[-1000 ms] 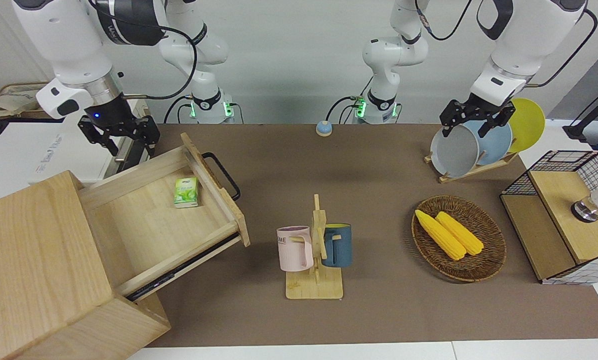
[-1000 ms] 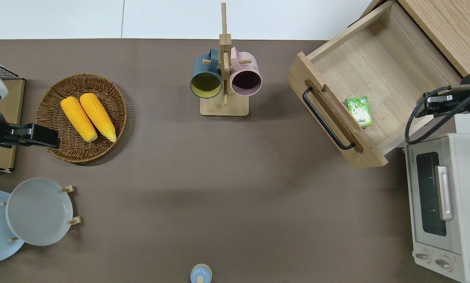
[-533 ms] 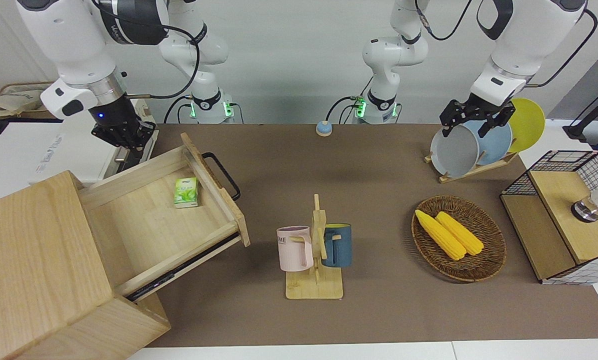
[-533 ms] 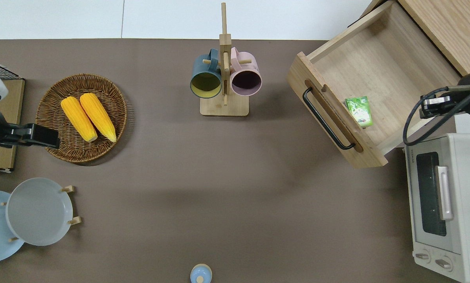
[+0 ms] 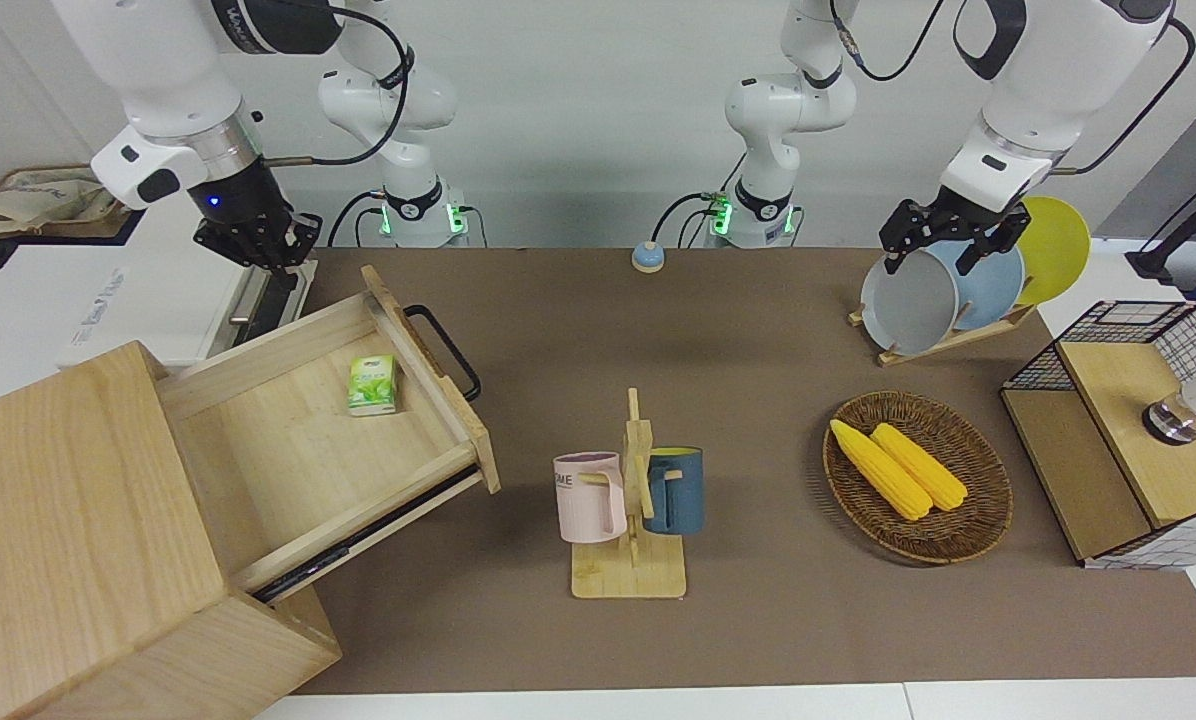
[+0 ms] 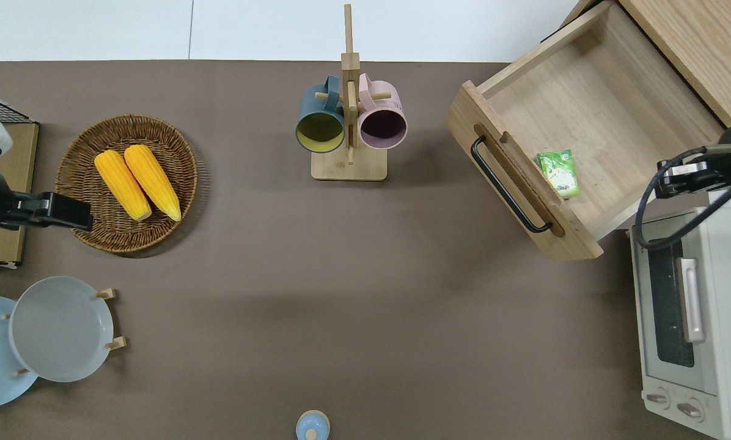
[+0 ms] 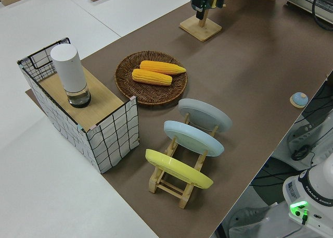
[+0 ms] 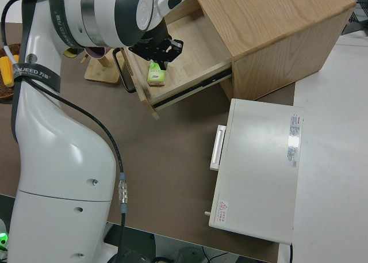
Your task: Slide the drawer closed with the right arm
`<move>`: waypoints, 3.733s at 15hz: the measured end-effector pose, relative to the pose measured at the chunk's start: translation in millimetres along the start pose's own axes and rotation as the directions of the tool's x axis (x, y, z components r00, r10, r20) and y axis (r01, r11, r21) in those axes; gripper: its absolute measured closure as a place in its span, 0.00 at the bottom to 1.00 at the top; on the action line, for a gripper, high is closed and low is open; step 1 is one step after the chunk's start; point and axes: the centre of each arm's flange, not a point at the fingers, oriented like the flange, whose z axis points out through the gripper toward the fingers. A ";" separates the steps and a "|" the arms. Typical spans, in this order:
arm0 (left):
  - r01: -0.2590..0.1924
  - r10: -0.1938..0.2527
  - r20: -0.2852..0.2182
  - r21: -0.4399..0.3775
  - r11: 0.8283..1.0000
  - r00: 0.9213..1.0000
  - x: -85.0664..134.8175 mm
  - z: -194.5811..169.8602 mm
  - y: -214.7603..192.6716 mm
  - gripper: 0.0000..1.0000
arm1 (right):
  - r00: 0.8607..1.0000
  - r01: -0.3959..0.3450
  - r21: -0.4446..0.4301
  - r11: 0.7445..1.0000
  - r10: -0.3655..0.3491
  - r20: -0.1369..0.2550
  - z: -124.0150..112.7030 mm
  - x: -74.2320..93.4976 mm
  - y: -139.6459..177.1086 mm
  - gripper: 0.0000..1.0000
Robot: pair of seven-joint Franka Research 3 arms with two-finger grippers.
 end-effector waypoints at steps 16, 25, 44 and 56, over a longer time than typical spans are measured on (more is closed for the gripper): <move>0.000 0.000 0.000 0.000 1.000 1.000 0.0 0.0 0.0 0.00 | 0.927 -0.373 0.057 0.926 0.374 -0.007 -26.2 -51.8 -178.4 0.99; 0.000 0.000 0.000 0.000 1.000 1.000 0.0 0.0 0.0 0.00 | 0.796 -0.605 0.021 0.796 0.606 0.004 43.4 -24.9 -249.8 0.99; 0.000 0.000 0.000 0.000 1.000 1.000 0.0 0.0 0.0 0.00 | 0.606 -0.790 -0.093 0.605 0.795 0.031 158.8 32.7 -217.9 0.99; 0.000 0.000 0.000 0.000 1.000 1.000 0.0 0.0 0.0 0.00 | 0.569 -0.821 -0.077 0.566 0.822 -0.019 177.7 60.4 -177.1 0.99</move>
